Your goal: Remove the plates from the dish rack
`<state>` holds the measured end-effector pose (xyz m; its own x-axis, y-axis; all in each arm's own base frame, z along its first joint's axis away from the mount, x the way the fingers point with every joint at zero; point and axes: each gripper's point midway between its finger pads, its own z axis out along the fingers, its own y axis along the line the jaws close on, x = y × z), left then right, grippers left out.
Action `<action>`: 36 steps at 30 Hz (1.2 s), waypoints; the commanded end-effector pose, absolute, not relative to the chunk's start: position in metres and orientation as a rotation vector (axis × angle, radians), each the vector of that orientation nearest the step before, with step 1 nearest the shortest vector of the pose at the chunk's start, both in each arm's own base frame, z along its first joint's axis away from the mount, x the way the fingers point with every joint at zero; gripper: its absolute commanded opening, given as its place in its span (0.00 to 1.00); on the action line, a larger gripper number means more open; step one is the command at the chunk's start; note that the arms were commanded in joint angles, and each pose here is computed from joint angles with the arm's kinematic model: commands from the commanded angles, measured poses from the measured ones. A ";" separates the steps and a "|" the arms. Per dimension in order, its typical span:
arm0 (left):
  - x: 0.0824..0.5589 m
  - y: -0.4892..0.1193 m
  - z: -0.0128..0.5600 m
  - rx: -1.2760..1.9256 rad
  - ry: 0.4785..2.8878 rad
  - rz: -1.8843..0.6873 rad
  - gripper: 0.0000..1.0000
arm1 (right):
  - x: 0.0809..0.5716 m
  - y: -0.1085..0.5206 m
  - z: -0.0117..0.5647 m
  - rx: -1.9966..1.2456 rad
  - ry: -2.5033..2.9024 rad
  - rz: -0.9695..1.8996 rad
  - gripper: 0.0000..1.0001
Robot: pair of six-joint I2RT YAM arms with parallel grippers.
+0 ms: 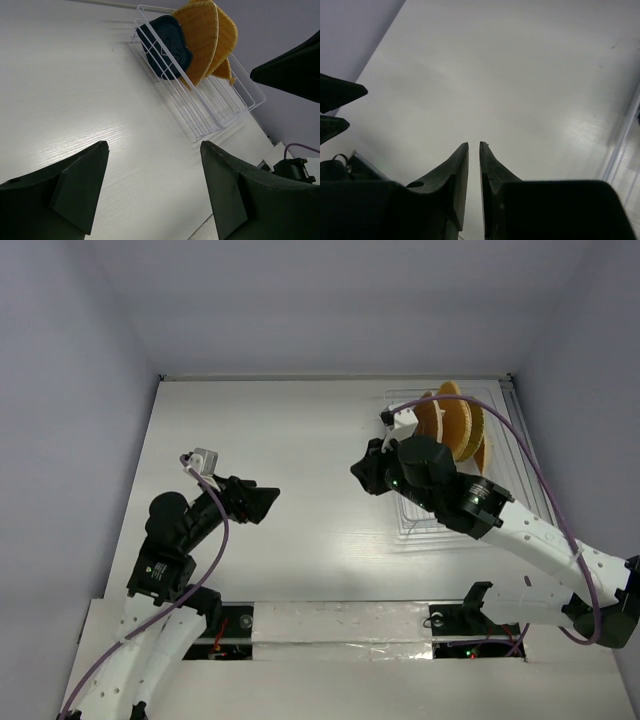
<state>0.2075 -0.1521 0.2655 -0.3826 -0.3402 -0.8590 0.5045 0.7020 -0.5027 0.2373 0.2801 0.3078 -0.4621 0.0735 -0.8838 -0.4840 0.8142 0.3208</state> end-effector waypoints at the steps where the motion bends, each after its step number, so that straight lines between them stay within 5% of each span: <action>1: 0.209 -0.149 0.278 0.144 1.698 -0.885 0.71 | 0.248 0.264 0.345 -0.222 1.861 0.614 0.22; 3: 0.208 -0.149 0.278 0.141 1.693 -0.884 0.71 | 0.251 0.260 0.344 -0.213 1.871 0.578 0.31; 5: 0.207 -0.148 0.279 0.138 1.687 -0.885 0.69 | 0.258 0.253 0.340 -0.182 1.875 0.511 0.55; 7: 0.207 -0.148 0.280 0.135 1.681 -0.886 0.66 | 0.264 0.251 0.337 -0.177 1.875 0.463 0.62; 9: 0.204 -0.150 0.282 0.153 1.668 -0.902 0.50 | 0.270 0.247 0.339 -0.158 1.865 0.424 0.45; 10: 0.203 -0.150 0.283 0.159 1.661 -0.905 0.46 | 0.276 0.240 0.338 -0.125 1.860 0.384 0.15; 11: 0.202 -0.150 0.283 0.160 1.656 -0.906 0.36 | 0.282 0.238 0.334 -0.116 1.867 0.359 0.01; 14: 0.203 -0.149 0.283 0.155 1.656 -0.901 0.15 | 0.302 0.223 0.324 -0.081 1.898 0.269 0.00; 17: 0.205 -0.147 0.283 0.134 1.661 -0.885 0.04 | 0.322 0.204 0.320 -0.038 1.911 0.135 0.00; 21: 0.202 -0.146 0.285 0.140 1.646 -0.888 0.07 | 0.353 0.195 0.296 -0.035 1.974 -0.042 0.01; 25: 0.203 -0.145 0.285 0.128 1.647 -0.880 0.30 | 0.382 0.177 0.282 -0.008 2.001 -0.233 0.46; 26: 0.203 -0.145 0.285 0.130 1.647 -0.881 0.37 | 0.387 0.172 0.278 -0.004 2.007 -0.278 0.50; 36: 0.201 -0.144 0.287 0.135 1.632 -0.880 0.52 | 0.445 0.145 0.227 -0.018 2.091 -0.535 0.52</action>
<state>0.1992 -0.1459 0.2788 -0.3202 -0.3623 -0.8753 0.5208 0.7045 -0.4821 0.4325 0.1532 0.2193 -0.5602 -0.1919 -0.8058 0.1589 0.9298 -0.3319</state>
